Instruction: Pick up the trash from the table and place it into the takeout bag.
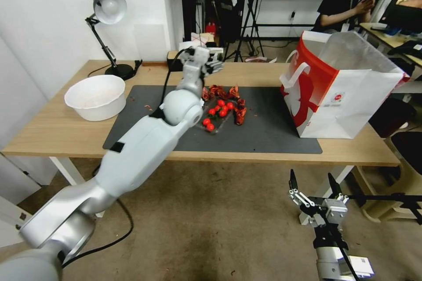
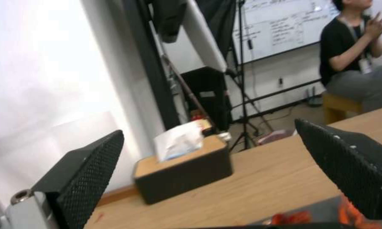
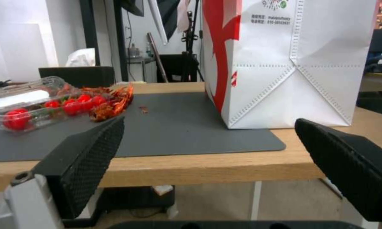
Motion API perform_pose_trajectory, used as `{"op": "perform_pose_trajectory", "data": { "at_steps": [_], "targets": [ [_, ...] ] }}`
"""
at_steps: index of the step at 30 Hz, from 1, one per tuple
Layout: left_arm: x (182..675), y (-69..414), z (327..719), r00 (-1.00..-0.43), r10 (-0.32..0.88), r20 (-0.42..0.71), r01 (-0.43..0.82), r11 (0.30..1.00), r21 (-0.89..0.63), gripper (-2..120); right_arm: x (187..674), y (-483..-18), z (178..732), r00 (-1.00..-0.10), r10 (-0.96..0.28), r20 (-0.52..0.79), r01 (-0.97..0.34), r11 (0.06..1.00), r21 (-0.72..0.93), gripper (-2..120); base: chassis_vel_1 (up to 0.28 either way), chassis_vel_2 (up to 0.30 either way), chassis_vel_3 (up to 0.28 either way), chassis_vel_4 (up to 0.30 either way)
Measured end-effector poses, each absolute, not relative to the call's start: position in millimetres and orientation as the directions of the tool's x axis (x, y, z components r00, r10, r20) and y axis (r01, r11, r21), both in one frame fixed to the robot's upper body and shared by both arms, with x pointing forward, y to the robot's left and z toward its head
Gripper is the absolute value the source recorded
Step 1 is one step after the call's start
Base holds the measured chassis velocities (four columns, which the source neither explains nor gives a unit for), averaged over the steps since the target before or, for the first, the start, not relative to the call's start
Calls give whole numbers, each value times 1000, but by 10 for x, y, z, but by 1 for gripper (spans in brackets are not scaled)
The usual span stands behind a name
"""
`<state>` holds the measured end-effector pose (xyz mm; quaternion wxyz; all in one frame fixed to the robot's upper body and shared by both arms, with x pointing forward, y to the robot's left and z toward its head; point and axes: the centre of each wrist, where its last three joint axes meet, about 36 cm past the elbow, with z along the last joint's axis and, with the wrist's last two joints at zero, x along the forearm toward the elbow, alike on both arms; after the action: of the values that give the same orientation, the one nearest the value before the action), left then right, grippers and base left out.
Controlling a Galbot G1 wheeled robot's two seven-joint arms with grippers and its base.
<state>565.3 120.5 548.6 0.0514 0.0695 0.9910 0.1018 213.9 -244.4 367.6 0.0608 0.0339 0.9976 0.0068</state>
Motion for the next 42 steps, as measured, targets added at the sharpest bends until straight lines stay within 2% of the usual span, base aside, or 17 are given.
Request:
{"op": "perform_pose_trajectory", "data": {
  "at_steps": [2, 10, 14, 19, 29, 34, 42],
  "targets": [
    [5516, 1391, 5385, -989, 125, -74, 106, 970, 217, 100, 2139, -2450, 3673, -991, 66, -120, 65, 998, 15, 100, 0, 0, 0, 0],
    [5219, 1642, 5268, -993, 103, -60, 90, 978, 190, 100, 2125, -2450, 3664, -991, 62, -122, 61, 998, 15, 100, 0, 0, 0, 0],
    [4895, 1917, 5144, -997, 59, -42, 52, 988, 144, 100, 2127, -2473, 3680, -990, 54, -130, 53, 999, 10, 100, 0, 0, 0, 0],
    [4684, 2014, 5025, -999, 43, -22, 39, 990, 137, 100, 2126, -2487, 3690, -990, 48, -132, 47, 999, 6, 100, 0, 0, 0, 0],
    [3977, 2309, 4526, -999, 26, 34, 30, 993, 114, 100, 2148, -2503, 3752, -989, 15, -148, 14, 1000, 9, 100, 0, 0, 0, 0],
    [3652, 2400, 4399, -999, 45, 26, 46, 996, 78, 100, 2163, -2521, 3772, -989, -1, -147, -4, 1000, 18, 100, 0, 0, 0, 0],
    [3131, 2280, 4239, -998, 45, 46, 46, 999, 14, 100, 2192, -2546, 3783, -990, -36, -138, -40, 999, 29, 100, 0, 0, 0, 0]
  ]
}}
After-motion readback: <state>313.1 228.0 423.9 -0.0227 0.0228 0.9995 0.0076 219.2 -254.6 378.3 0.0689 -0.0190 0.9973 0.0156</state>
